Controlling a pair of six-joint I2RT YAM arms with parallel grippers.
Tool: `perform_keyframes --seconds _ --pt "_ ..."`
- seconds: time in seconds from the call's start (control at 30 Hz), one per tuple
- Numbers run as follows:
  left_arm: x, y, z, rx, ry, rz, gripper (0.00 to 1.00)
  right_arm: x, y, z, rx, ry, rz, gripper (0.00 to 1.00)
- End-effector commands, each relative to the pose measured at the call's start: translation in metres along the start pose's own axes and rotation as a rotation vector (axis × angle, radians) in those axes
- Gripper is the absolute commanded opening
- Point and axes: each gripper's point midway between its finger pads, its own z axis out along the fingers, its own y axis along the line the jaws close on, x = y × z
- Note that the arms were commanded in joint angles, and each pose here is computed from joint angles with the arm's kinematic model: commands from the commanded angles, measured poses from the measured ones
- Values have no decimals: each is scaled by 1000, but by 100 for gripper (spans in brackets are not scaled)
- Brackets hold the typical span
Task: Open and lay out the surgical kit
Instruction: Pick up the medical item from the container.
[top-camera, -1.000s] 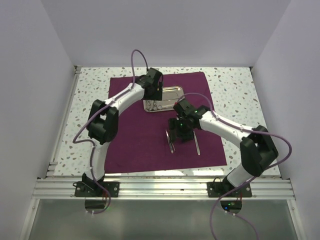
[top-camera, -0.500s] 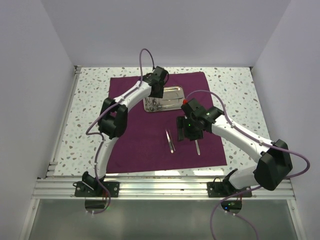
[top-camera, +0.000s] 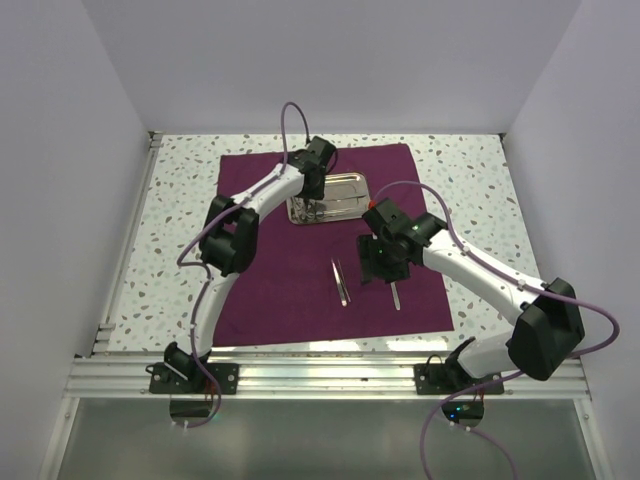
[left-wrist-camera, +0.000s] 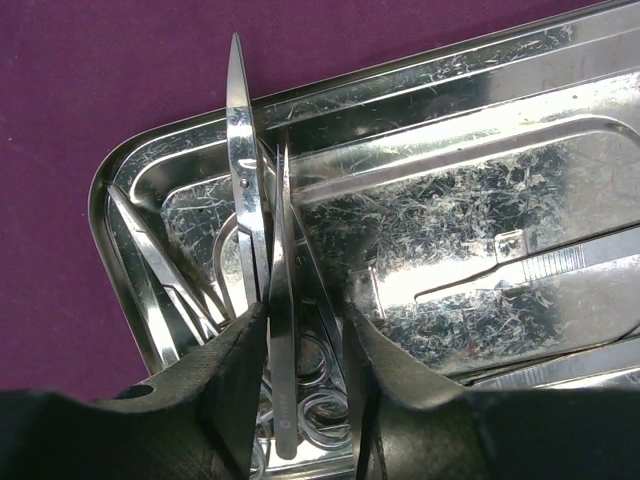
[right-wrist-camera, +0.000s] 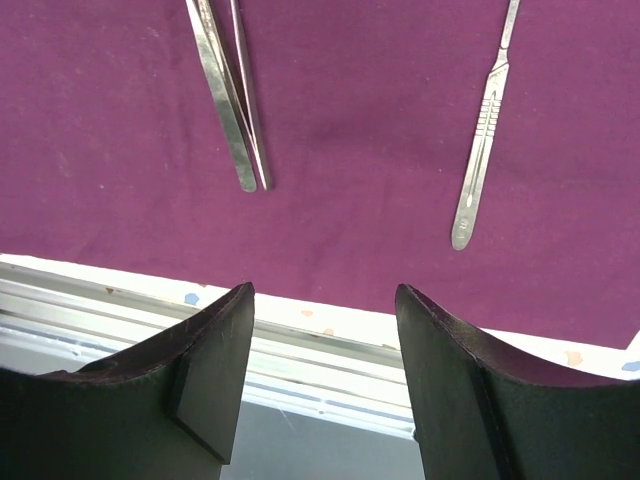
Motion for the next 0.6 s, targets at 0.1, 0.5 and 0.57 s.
perform_keyframes --seconds 0.1,0.5,0.57 --pt "-13 -1 0 23 -25 -4 31 -6 -2 -4 22 -13 -3 61" --pt "-24 7 -9 47 -36 -26 0 -10 -3 -7 29 -26 2 60" --pt "-31 5 -15 68 -51 -37 0 -10 -4 -8 31 -31 7 60"
